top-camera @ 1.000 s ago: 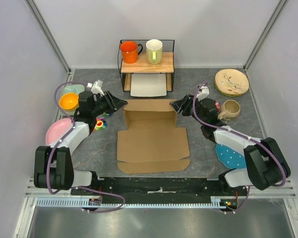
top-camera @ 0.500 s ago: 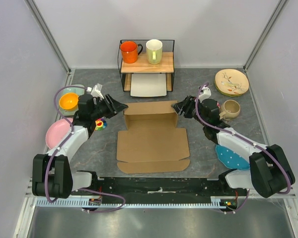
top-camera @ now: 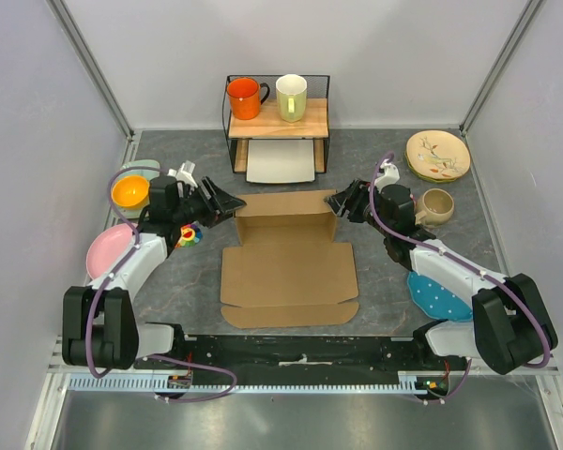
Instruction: Fold the paper box
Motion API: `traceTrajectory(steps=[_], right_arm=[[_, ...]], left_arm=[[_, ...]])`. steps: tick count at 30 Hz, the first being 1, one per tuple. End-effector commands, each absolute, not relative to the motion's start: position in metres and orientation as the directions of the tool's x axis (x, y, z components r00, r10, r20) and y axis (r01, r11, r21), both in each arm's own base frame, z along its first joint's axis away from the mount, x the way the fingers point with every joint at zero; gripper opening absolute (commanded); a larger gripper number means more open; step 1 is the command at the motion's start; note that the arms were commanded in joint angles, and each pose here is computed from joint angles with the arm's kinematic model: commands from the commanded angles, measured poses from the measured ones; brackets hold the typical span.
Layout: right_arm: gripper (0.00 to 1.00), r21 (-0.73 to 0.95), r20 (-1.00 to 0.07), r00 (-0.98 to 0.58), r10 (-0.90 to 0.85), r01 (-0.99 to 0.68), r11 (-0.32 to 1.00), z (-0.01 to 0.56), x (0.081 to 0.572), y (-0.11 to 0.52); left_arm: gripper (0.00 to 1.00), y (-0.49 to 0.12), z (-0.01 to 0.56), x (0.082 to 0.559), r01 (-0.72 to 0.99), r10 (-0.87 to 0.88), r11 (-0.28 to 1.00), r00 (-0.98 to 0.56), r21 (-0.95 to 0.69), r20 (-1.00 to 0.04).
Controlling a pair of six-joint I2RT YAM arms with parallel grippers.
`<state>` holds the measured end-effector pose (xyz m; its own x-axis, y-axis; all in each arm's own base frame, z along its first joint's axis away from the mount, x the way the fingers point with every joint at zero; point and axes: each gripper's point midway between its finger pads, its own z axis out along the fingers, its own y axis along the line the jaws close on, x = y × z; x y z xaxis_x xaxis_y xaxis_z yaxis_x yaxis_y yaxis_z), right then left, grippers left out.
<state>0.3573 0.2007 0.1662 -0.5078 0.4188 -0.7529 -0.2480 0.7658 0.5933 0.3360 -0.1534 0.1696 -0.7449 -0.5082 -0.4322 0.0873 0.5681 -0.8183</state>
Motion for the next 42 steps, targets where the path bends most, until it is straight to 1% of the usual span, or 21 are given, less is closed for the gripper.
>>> traceTrajectory(steps=[1,4,7,8,9,12,14,15,17,18,21,23,24,26,27,32,35,38,39,41,42], right_arm=[[0.65,0.459,-0.647,-0.716,0.260,-0.094,0.884,0.070,0.314,0.171],[0.66,0.459,-0.649,-0.715,0.261,-0.095,0.883,0.072,0.315,0.172],[0.66,0.463,-0.651,-0.712,0.263,-0.097,0.881,0.075,0.317,0.173],[0.66,0.462,-0.651,-0.713,0.261,-0.099,0.881,0.075,0.316,0.173],[0.66,0.463,-0.653,-0.710,0.264,-0.099,0.881,0.077,0.317,0.173],[0.65,0.461,-0.651,-0.713,0.260,-0.100,0.882,0.076,0.317,0.173],[0.65,0.463,-0.650,-0.714,0.261,-0.100,0.881,0.076,0.316,0.173],[0.65,0.461,-0.648,-0.716,0.259,-0.099,0.882,0.075,0.315,0.173],[0.65,0.457,-0.650,-0.715,0.259,-0.095,0.884,0.074,0.315,0.171],[0.64,0.457,-0.649,-0.716,0.257,-0.096,0.885,0.073,0.314,0.171],[0.64,0.456,-0.650,-0.715,0.258,-0.096,0.885,0.073,0.313,0.171],[0.68,0.455,-0.655,-0.708,0.263,-0.091,0.886,0.077,0.314,0.169],[0.73,0.464,-0.669,-0.690,0.276,-0.099,0.880,0.088,0.319,0.171],[0.77,0.476,-0.675,-0.675,0.299,-0.088,0.875,0.100,0.324,0.171],[0.80,0.491,-0.690,-0.652,0.315,-0.101,0.865,0.117,0.331,0.175],[0.81,0.552,-0.693,-0.619,0.370,-0.126,0.824,0.155,0.345,0.187],[0.76,0.546,-0.704,-0.614,0.358,-0.144,0.826,0.160,0.349,0.190],[0.64,0.522,-0.700,-0.631,0.335,-0.131,0.843,0.145,0.344,0.185],[0.56,0.514,-0.688,-0.647,0.329,-0.115,0.850,0.132,0.338,0.182],[0.48,0.501,-0.685,-0.653,0.323,-0.100,0.860,0.119,0.333,0.177],[0.48,0.493,-0.670,-0.671,0.317,-0.083,0.866,0.105,0.325,0.173]], left_arm=[[0.69,-0.163,0.213,0.330,0.181,-0.526,0.487,-0.720,-0.854,-0.452],[0.71,-0.166,0.228,0.332,0.216,-0.515,0.469,-0.720,-0.856,-0.464],[0.71,-0.168,0.221,0.333,0.219,-0.500,0.461,-0.736,-0.860,-0.456],[0.69,-0.168,0.216,0.332,0.209,-0.497,0.464,-0.742,-0.861,-0.449],[0.62,-0.168,0.205,0.331,0.195,-0.485,0.478,-0.754,-0.856,-0.443],[0.47,-0.166,0.178,0.325,0.155,-0.461,0.506,-0.783,-0.848,-0.418],[0.42,-0.164,0.155,0.318,0.104,-0.455,0.526,-0.804,-0.844,-0.382],[0.37,-0.163,0.149,0.317,0.103,-0.445,0.541,-0.807,-0.835,-0.388],[0.33,-0.159,0.131,0.313,0.063,-0.445,0.565,-0.817,-0.823,-0.368],[0.30,-0.157,0.126,0.313,0.063,-0.436,0.579,-0.819,-0.813,-0.374],[0.25,-0.153,0.110,0.311,0.015,-0.435,0.606,-0.830,-0.795,-0.348],[0.24,-0.152,0.108,0.311,0.013,-0.437,0.608,-0.830,-0.794,-0.347],[0.24,-0.152,0.108,0.311,0.010,-0.439,0.610,-0.828,-0.793,-0.348],[0.24,-0.151,0.110,0.311,0.016,-0.439,0.614,-0.824,-0.789,-0.358],[0.24,-0.151,0.111,0.312,0.022,-0.435,0.618,-0.823,-0.786,-0.366],[0.25,-0.148,0.112,0.312,0.019,-0.432,0.637,-0.819,-0.771,-0.377],[0.26,-0.147,0.110,0.311,0.011,-0.433,0.639,-0.821,-0.770,-0.372],[0.26,-0.147,0.107,0.310,0.001,-0.435,0.641,-0.823,-0.767,-0.365],[0.26,-0.146,0.105,0.310,-0.003,-0.436,0.643,-0.823,-0.766,-0.363],[0.26,-0.146,0.102,0.308,-0.011,-0.436,0.646,-0.826,-0.763,-0.357],[0.26,-0.145,0.098,0.307,-0.014,-0.434,0.650,-0.828,-0.760,-0.355]])
